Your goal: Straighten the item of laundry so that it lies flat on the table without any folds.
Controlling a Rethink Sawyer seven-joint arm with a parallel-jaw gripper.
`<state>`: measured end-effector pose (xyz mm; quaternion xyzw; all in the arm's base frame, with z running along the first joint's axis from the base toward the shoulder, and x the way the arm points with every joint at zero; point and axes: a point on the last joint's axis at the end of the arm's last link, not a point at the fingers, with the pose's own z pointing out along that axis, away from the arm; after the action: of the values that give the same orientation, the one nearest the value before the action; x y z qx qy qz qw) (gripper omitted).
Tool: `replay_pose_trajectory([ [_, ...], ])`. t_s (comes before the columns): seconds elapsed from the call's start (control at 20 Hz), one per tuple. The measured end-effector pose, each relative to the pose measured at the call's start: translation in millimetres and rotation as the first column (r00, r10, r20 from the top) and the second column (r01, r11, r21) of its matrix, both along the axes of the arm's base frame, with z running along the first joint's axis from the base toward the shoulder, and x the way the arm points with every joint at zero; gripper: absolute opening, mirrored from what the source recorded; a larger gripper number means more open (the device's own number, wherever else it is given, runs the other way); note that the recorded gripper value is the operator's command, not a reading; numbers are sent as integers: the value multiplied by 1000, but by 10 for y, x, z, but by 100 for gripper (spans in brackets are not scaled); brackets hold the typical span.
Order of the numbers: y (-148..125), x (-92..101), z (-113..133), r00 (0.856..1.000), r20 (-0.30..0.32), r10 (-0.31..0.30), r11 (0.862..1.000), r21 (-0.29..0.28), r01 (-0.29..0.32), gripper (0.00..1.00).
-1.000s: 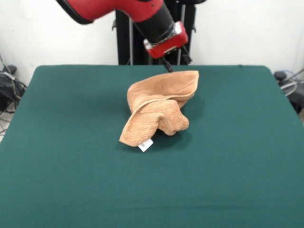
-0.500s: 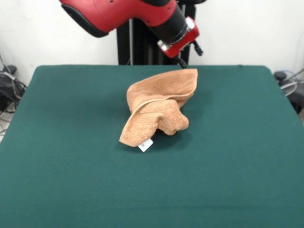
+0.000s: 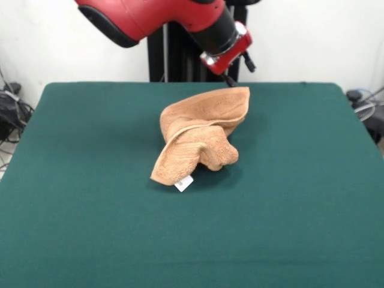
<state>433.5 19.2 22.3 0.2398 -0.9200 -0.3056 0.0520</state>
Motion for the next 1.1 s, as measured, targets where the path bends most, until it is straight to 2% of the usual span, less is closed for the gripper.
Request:
replay_pose_trajectory([
  [0.25, -103, 110, 92, 999, 45, 5, 1000, -29, -4, 100],
  [0.7, -320, 411, 400, 989, 147, 30, 992, -124, -11, 100],
  [1.1, -385, 579, 602, 981, 193, 33, 988, -155, -2, 100],
])
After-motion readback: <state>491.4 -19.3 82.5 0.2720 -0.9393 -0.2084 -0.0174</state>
